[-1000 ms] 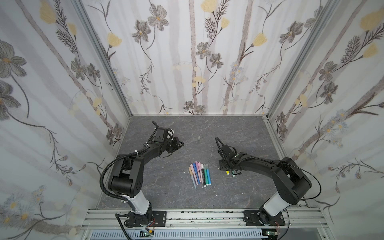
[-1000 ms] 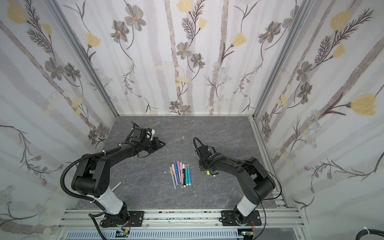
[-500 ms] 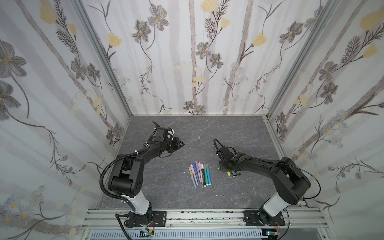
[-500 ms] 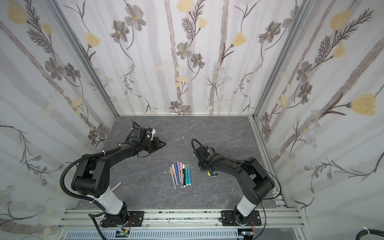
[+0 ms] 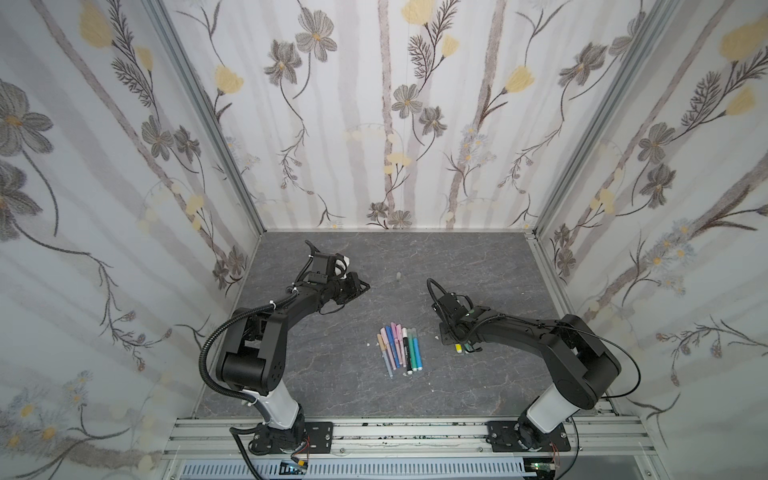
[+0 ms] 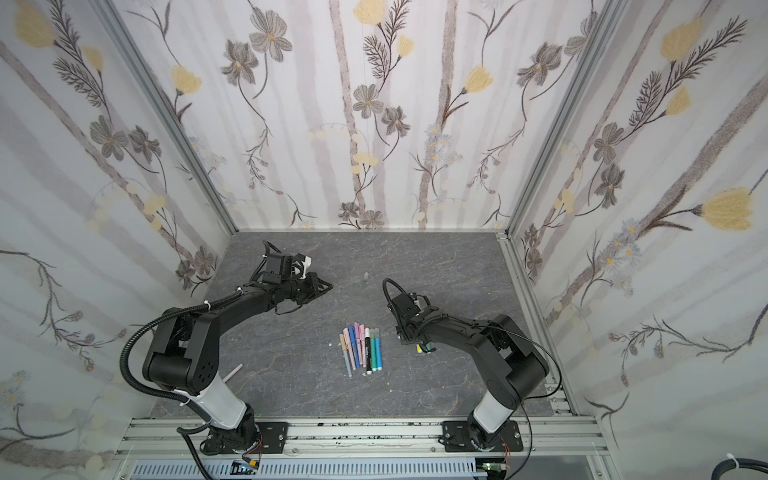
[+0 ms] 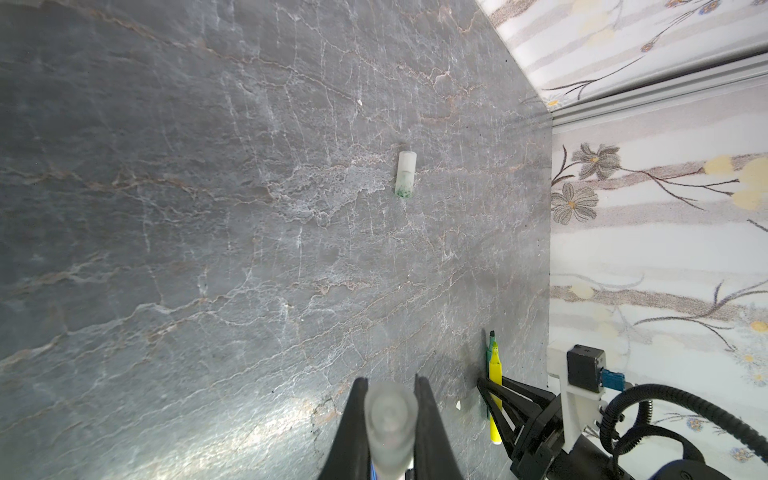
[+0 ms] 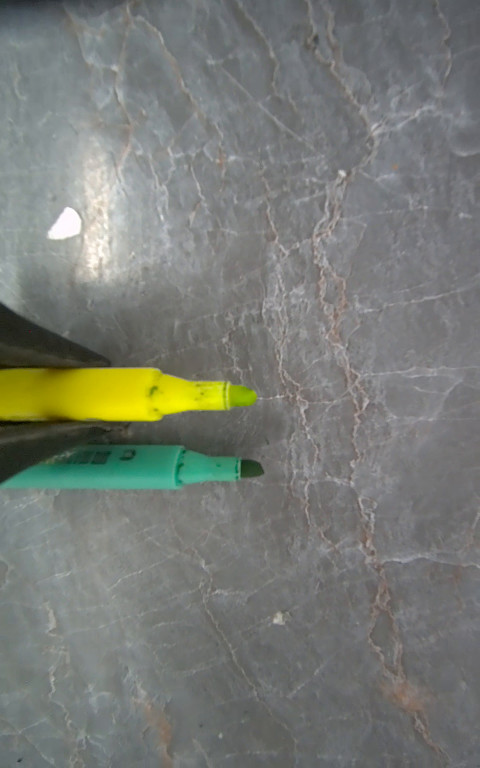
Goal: Open the pen caps
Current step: 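Lower the yellow highlighter by the green marker while the left gripper carries the cap, then open the left gripper to drop the cap beside the other cap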
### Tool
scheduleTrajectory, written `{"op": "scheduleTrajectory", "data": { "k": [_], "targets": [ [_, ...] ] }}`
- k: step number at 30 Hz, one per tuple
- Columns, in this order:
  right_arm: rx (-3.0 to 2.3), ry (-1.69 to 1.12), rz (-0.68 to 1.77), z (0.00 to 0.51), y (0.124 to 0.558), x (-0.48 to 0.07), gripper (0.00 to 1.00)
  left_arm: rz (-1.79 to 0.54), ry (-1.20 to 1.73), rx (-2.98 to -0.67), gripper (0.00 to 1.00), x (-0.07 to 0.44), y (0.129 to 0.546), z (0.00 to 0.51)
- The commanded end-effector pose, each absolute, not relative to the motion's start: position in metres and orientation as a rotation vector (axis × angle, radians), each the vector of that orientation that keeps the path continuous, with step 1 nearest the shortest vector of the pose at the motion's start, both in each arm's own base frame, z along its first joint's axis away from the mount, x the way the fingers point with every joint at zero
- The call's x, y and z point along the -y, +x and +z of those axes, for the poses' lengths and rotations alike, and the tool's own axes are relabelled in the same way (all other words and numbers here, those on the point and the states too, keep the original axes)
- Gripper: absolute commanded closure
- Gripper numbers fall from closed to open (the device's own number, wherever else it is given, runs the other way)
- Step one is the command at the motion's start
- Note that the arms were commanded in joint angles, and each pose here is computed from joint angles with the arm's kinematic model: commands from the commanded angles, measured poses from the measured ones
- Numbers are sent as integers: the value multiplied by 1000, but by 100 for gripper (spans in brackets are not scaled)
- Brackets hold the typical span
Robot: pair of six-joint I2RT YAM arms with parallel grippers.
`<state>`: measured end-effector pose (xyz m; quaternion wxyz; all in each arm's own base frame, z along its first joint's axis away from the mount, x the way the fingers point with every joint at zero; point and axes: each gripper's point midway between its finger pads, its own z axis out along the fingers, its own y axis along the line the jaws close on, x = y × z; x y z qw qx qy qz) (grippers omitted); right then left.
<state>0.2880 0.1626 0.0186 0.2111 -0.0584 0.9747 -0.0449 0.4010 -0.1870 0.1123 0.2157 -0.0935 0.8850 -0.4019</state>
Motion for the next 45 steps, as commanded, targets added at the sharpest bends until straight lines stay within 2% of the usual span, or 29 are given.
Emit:
{"op": "scheduleTrajectory", "data": {
  "k": [1, 10, 25, 36, 45],
  "targets": [
    [-2702, -164, -160, 18, 290, -160, 78, -1124, -245, -2426, 100, 189, 407, 119],
    [-2681, -167, -145, 26, 294, -162, 76, -1125, -234, -2438, 100, 193, 407, 115],
    [-2520, -201, 14, 105, 306, -177, 68, -1090, -149, -2525, 100, 236, 448, 83],
    [-2533, -209, 57, 103, 295, -177, 67, -1124, -112, -2573, 100, 265, 477, 63],
    [-2549, -215, 75, 93, 293, -180, 67, -1134, -111, -2609, 91, 278, 481, 48]
  ]
}}
